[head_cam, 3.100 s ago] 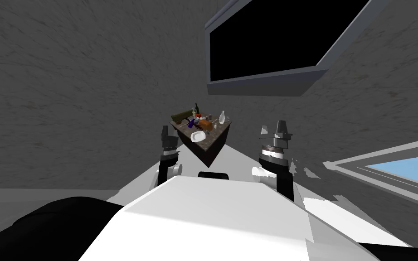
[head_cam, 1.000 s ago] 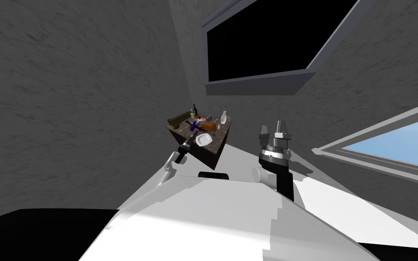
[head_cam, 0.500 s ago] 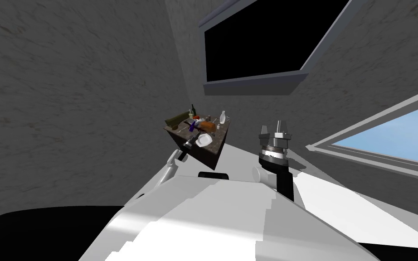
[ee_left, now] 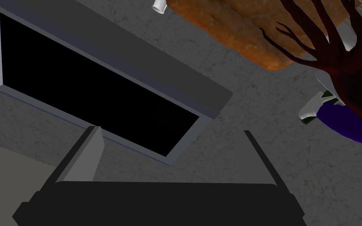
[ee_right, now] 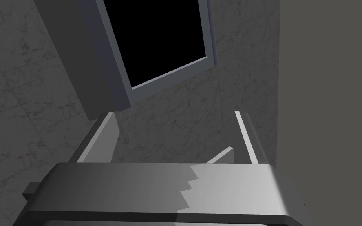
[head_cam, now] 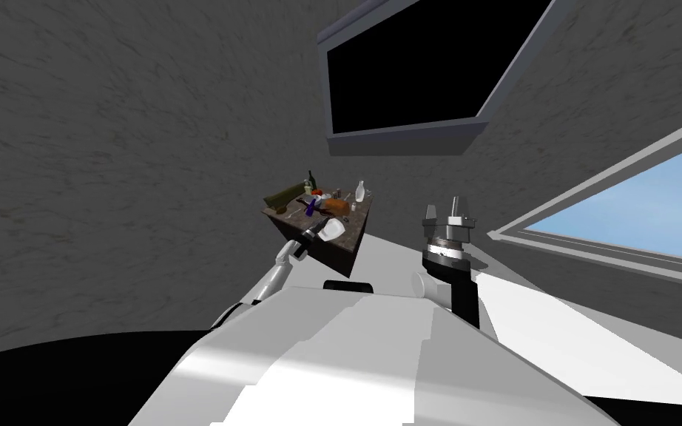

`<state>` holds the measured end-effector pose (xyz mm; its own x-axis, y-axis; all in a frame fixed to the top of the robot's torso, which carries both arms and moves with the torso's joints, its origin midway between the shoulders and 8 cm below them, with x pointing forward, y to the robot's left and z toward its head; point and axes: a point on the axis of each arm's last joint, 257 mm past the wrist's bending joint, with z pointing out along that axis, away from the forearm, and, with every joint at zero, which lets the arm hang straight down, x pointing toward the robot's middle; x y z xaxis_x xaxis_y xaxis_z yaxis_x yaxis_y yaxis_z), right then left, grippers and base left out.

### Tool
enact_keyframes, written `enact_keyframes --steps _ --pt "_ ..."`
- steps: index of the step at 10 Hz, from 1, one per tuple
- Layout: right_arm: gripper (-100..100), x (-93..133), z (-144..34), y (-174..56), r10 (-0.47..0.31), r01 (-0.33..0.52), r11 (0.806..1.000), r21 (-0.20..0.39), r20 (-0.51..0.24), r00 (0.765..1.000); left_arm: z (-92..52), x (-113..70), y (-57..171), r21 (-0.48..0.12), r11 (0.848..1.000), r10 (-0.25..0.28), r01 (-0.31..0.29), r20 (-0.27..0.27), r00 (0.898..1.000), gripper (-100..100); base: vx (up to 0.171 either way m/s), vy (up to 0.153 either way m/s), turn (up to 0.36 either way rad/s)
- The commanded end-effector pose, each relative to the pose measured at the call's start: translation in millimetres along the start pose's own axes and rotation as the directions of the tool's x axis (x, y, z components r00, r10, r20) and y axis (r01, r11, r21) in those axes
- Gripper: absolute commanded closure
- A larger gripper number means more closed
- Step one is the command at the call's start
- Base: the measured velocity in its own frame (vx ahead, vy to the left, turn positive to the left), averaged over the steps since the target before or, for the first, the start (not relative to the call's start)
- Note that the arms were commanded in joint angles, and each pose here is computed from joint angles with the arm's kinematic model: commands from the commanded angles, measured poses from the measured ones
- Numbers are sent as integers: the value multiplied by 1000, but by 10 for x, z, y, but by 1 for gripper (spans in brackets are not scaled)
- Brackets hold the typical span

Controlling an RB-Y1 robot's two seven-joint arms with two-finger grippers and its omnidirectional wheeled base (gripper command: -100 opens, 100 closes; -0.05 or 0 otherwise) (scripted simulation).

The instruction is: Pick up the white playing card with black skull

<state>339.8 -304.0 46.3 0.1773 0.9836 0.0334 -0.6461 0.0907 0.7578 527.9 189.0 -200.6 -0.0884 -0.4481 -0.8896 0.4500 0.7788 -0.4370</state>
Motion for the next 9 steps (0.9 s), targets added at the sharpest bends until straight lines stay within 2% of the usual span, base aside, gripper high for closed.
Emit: enact_keyframes --steps 1,2,3,5,8,9 --pt "0 0 0 0 0 0 1000 0 0 1000 -4 114 74 -14 1000 13 -14 -28 1000 -100 7 18 -43" --pt "0 0 0 0 0 0 1000 0 0 1000 49 175 123 -16 999 43 -44 -54 998 -100 5 8 -65" --pt "0 0 0 0 0 0 1000 0 0 1000 40 198 145 -20 999 40 -42 -58 997 -100 3 4 -64" --pt "0 0 0 0 0 0 1000 0 0 1000 125 315 258 -25 995 93 -97 -109 990 -100 5 -3 -120" --pt "0 0 0 0 0 0 1000 0 0 1000 136 412 362 -36 992 112 -118 -142 984 -100 5 -6 -62" --pt "0 0 0 0 0 0 1000 0 0 1000 162 463 428 -40 989 132 -141 -166 977 -100 7 -15 -83"
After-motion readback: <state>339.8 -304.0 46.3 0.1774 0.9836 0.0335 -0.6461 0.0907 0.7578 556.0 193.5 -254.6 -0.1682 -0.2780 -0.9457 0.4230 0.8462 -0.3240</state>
